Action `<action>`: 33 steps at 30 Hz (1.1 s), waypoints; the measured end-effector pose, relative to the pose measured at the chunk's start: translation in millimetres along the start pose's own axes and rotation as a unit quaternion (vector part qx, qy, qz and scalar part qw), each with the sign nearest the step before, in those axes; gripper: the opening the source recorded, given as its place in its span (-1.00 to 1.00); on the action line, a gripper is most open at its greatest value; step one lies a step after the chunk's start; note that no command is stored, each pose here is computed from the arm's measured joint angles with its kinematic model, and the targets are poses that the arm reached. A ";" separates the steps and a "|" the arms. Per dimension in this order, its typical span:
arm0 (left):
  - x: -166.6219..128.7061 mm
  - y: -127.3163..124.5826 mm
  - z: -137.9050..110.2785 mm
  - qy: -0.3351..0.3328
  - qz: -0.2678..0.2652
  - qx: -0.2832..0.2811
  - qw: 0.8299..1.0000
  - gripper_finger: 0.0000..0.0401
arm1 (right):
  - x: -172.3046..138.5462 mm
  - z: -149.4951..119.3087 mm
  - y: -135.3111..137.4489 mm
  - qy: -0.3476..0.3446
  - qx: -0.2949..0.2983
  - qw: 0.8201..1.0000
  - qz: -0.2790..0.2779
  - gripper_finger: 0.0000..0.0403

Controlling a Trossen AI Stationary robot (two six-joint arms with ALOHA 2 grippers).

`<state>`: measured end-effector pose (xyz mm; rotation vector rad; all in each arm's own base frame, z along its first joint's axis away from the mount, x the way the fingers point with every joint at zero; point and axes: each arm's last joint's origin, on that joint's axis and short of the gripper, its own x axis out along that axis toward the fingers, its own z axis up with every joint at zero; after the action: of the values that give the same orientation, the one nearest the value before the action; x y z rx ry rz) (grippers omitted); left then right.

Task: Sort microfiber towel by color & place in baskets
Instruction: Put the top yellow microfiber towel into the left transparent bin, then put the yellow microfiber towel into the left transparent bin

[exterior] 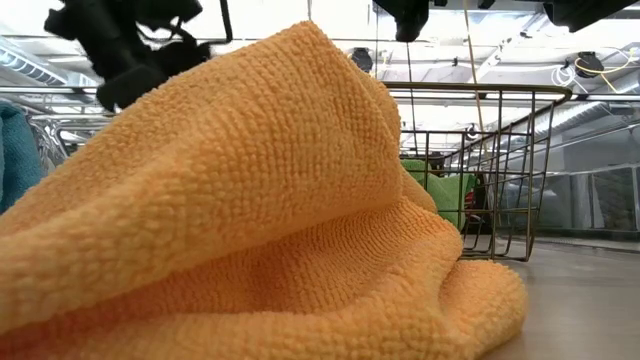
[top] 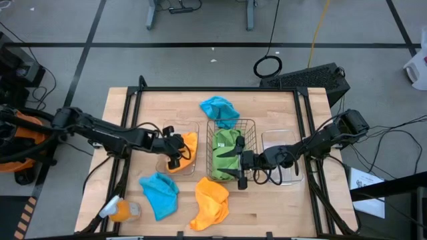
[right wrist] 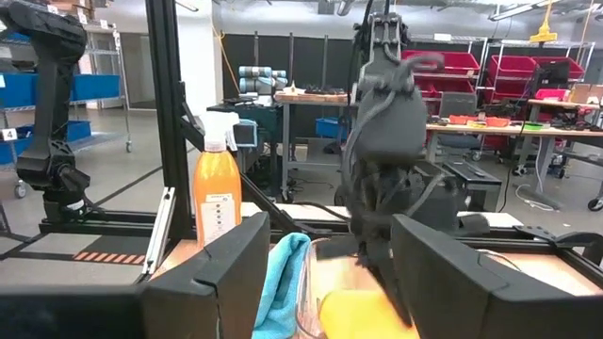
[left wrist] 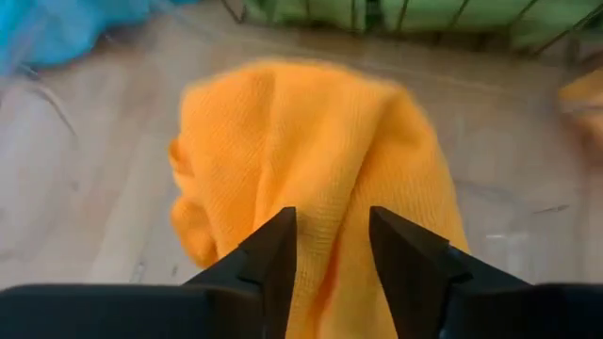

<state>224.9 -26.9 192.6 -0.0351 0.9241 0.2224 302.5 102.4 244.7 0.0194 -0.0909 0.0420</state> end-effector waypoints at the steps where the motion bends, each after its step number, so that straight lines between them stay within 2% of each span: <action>1: -4.7 -0.2 3.6 -0.005 -0.003 -0.002 1.000 -0.31 | -0.6 0.0 2.0 0.000 0.000 1.000 0.004 0.05; 8: -43.8 -3.2 22.0 -0.047 -0.032 -0.012 0.998 -0.33 | -10.6 -3.3 32.8 0.023 0.006 0.997 0.077 0.05; 12: -60.6 -7.8 27.2 -0.080 -0.055 -0.030 0.995 -0.33 | -12.6 -4.0 56.4 0.092 0.019 0.990 0.107 0.05; 15: -66.0 -17.4 27.8 -0.095 -0.077 -0.022 0.992 -0.33 | -11.0 -4.6 73.9 0.160 0.019 0.982 0.099 0.05; 21: -67.8 -42.7 22.1 -0.097 -0.115 0.004 0.989 -0.33 | 5.0 -8.2 111.9 0.249 -0.023 0.962 0.108 0.05; 26: -68.9 -60.7 18.6 -0.108 -0.136 0.027 0.984 -0.33 | 30.1 -23.9 137.8 0.313 -0.097 0.936 0.124 0.08; 33: -71.9 -67.8 15.0 -0.115 -0.131 0.038 0.984 -0.33 | 64.5 -33.7 151.0 0.377 -0.147 0.905 0.130 0.37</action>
<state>208.8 -103.9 254.3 -0.0585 0.6878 -0.0543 363.3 256.7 219.7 -0.3119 0.6802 0.2996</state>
